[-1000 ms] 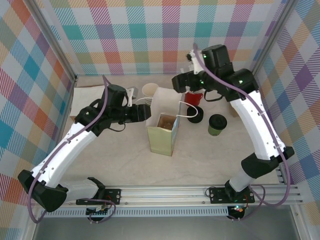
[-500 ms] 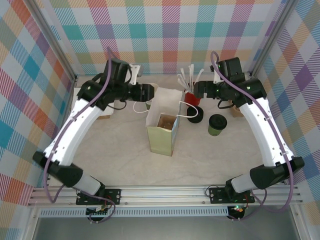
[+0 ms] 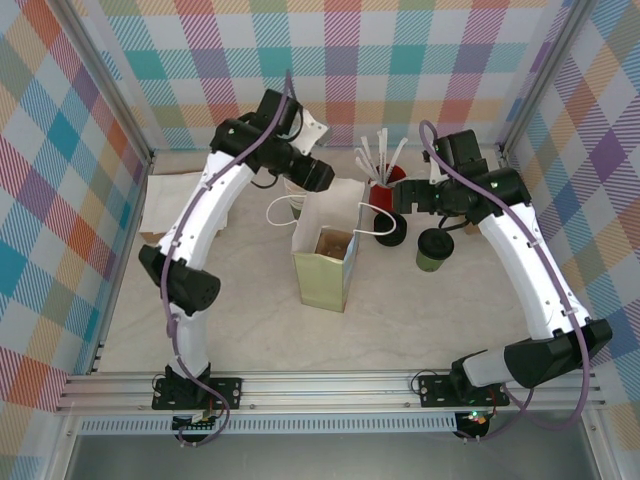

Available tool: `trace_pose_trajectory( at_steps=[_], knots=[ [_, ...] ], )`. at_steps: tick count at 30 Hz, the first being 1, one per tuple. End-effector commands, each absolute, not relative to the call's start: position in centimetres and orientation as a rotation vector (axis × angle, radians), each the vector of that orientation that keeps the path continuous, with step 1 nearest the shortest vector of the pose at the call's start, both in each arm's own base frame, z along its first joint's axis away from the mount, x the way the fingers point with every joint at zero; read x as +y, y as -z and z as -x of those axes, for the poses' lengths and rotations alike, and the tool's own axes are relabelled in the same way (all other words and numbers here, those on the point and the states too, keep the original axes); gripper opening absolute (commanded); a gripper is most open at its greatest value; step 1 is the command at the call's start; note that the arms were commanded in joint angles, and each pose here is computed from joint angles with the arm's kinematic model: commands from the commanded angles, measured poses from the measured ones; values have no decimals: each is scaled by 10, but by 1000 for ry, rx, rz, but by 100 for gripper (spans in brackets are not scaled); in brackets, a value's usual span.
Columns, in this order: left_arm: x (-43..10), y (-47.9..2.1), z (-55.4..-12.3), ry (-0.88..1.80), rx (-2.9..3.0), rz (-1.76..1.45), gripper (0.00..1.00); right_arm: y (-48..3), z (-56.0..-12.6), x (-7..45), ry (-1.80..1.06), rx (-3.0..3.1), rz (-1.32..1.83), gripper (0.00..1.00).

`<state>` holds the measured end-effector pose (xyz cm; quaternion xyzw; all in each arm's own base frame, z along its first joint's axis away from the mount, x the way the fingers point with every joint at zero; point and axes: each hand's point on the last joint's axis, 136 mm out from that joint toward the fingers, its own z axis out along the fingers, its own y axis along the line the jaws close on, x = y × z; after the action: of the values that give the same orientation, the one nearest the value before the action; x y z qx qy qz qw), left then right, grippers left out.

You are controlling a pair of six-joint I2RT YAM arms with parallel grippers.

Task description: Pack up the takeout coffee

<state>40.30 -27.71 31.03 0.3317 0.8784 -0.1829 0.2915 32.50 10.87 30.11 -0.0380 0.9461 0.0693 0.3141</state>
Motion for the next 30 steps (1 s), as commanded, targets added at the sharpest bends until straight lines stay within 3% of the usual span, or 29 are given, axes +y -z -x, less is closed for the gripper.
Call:
trace_pose_trajectory(
  at_steps=[1,7,22,30],
  knots=[
    [-272,-300,-402,450,2355,-987,68,-308,-318,103,-179,2473,110,100],
    [-273,-277,-409,414,2397,-1024,65,-306,-320,103,-180,2478,122,100],
    [-275,-270,-415,411,2412,-1003,18,-302,-323,104,-180,2489,118,100],
    [-271,-288,-406,428,2395,-976,7,-300,-324,104,-180,2490,117,100]
  ],
)
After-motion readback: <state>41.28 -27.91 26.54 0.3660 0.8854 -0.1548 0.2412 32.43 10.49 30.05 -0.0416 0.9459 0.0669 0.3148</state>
